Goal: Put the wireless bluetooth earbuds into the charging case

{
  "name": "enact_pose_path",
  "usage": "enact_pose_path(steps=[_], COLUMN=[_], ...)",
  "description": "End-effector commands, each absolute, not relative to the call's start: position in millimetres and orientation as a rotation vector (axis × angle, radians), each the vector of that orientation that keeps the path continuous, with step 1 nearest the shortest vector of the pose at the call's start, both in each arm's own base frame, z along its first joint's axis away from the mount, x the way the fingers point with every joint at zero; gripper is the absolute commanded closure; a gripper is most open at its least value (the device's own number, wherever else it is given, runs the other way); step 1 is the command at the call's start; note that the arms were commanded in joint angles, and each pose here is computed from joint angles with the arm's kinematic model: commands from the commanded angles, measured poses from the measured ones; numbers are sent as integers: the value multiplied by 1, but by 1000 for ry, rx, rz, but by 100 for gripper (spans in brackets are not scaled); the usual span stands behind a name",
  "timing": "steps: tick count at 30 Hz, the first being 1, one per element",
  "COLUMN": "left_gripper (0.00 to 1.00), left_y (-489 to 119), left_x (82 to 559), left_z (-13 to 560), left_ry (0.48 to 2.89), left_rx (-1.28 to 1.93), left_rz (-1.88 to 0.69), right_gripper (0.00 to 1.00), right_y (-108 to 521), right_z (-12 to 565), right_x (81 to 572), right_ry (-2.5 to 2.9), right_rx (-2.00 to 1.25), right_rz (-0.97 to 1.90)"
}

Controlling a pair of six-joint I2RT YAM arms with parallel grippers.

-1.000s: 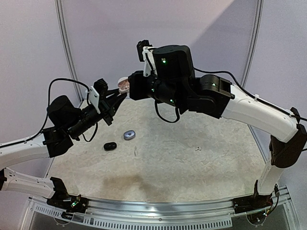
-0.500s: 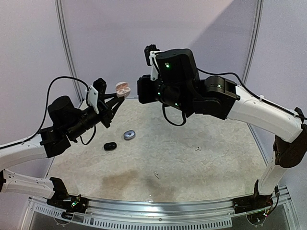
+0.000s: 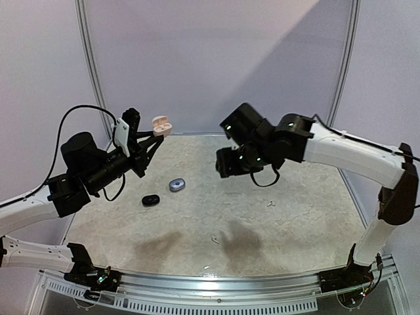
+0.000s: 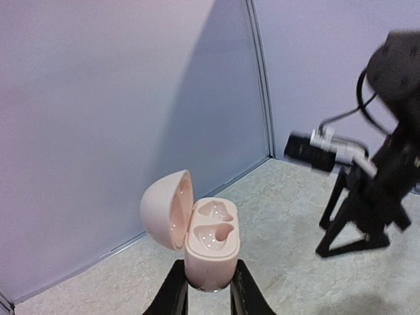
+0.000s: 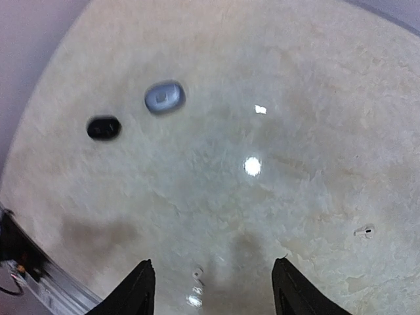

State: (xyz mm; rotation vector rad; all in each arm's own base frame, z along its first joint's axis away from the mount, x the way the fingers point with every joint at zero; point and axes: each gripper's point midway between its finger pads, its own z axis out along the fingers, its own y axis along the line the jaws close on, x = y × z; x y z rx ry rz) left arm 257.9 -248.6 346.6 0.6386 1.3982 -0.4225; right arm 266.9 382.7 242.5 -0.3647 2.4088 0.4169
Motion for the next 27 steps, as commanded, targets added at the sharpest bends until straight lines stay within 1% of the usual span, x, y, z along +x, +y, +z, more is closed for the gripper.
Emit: enact_pose_path(steps=[1,3,4,5,7,11,13,18,22,27], left_gripper=[100,100,100,100,100,100,100,100,100,100], left_y=[-239,-238,-238,-237,-237,-236,-236,-237,-236,-237], left_x=[260,260,259,259,259,258,258,258,258,259], left_z=[336,335,334,334,332,332,332,331,331,330], left_ry=[1438,1443,1446,1446,1448,1446,1446,1446,1444,1447], left_rx=[623,623,624,624,624,622,622,625,624,627], left_rz=[-403,-406,-407,-408,-410,-416,-416,-422,-420,-424], right_gripper=[35,34,34,34,33,32,33,38,48,59], right_y=[409,418,422,426,429,421,422,424,415,412], right_z=[157,139,120,112,79,47,40,18,1,-2], right_x=[228,221,218,214,204,197,194,176,168,172], right_ry=[2744,2806,2849,2876,2960,3023,3038,3093,3129,3107], right_rx=[-476,-527,-560,-584,-623,-639,-658,-753,-792,-789], right_rz=[325,218,147,125,62,-39,-33,-1,-59,-94])
